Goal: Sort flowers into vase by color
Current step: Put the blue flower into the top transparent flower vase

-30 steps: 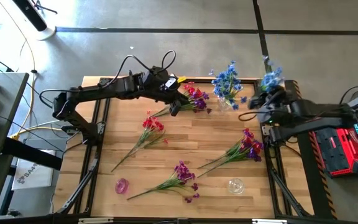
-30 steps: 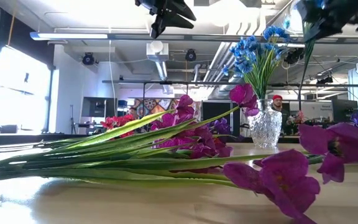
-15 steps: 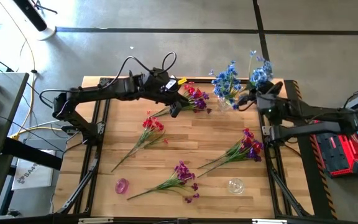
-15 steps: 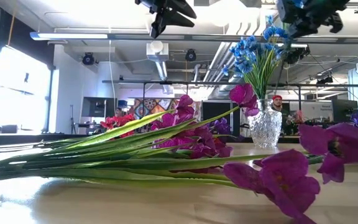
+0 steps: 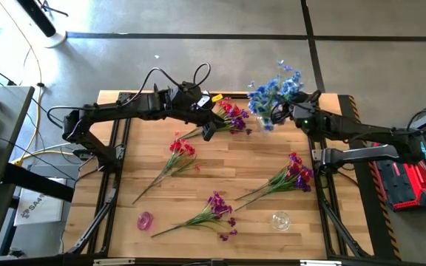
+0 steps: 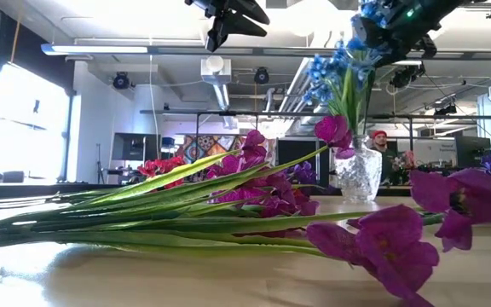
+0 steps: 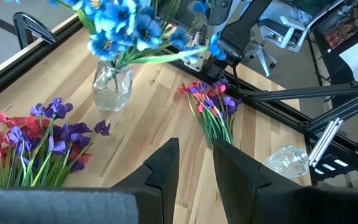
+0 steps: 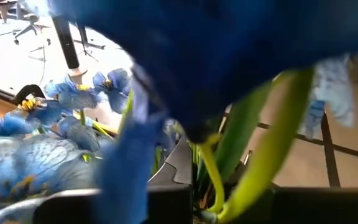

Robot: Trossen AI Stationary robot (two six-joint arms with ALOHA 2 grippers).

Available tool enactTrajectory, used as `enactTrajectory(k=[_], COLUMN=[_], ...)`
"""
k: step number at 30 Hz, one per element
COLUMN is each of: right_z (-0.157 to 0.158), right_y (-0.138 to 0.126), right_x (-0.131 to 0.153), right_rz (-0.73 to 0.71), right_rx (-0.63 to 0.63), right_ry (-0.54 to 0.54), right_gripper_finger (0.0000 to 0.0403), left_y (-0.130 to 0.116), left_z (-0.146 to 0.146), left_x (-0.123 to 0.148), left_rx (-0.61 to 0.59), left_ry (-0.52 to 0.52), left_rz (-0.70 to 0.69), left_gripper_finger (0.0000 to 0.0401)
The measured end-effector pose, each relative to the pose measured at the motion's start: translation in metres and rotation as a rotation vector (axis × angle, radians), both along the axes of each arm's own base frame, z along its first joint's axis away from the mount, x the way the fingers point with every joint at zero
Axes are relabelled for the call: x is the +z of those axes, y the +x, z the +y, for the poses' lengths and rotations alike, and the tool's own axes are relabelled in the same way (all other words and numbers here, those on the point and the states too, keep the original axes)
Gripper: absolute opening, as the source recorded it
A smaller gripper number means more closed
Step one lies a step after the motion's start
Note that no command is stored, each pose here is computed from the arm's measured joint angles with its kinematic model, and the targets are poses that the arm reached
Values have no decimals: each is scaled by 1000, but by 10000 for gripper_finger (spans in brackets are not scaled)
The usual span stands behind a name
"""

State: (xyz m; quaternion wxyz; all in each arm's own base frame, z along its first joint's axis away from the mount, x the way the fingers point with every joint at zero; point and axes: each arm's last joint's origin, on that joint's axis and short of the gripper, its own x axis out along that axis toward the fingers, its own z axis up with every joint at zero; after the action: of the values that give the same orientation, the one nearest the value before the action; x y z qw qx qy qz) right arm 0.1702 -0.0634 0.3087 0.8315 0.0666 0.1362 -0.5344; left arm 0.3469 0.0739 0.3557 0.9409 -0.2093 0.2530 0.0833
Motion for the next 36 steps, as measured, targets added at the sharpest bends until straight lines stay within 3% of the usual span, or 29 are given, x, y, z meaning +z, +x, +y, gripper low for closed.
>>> enactTrajectory(k=[12, 16, 23, 31, 36], right_z=[4, 6, 4, 2, 3], right_y=[-12, -16, -8, 5, 7], right_x=[22, 27, 15, -17, -24], right_rz=[-47, -112, -41, 49, 18], right_rx=[29, 77, 73, 103, 139], right_ry=[-11, 30, 72, 120, 172], right_gripper_finger=[0, 0, 0, 0, 16], left_y=[-1, -1, -1, -1, -1], left_z=[0, 0, 1, 1, 1], left_x=[-2, -2, -2, -2, -2], left_rx=[0, -10, 6, 10, 6], left_ry=[-4, 19, 30, 33, 31], left_rz=[24, 26, 28, 27, 27], left_gripper_finger=[87, 87, 87, 87, 87])
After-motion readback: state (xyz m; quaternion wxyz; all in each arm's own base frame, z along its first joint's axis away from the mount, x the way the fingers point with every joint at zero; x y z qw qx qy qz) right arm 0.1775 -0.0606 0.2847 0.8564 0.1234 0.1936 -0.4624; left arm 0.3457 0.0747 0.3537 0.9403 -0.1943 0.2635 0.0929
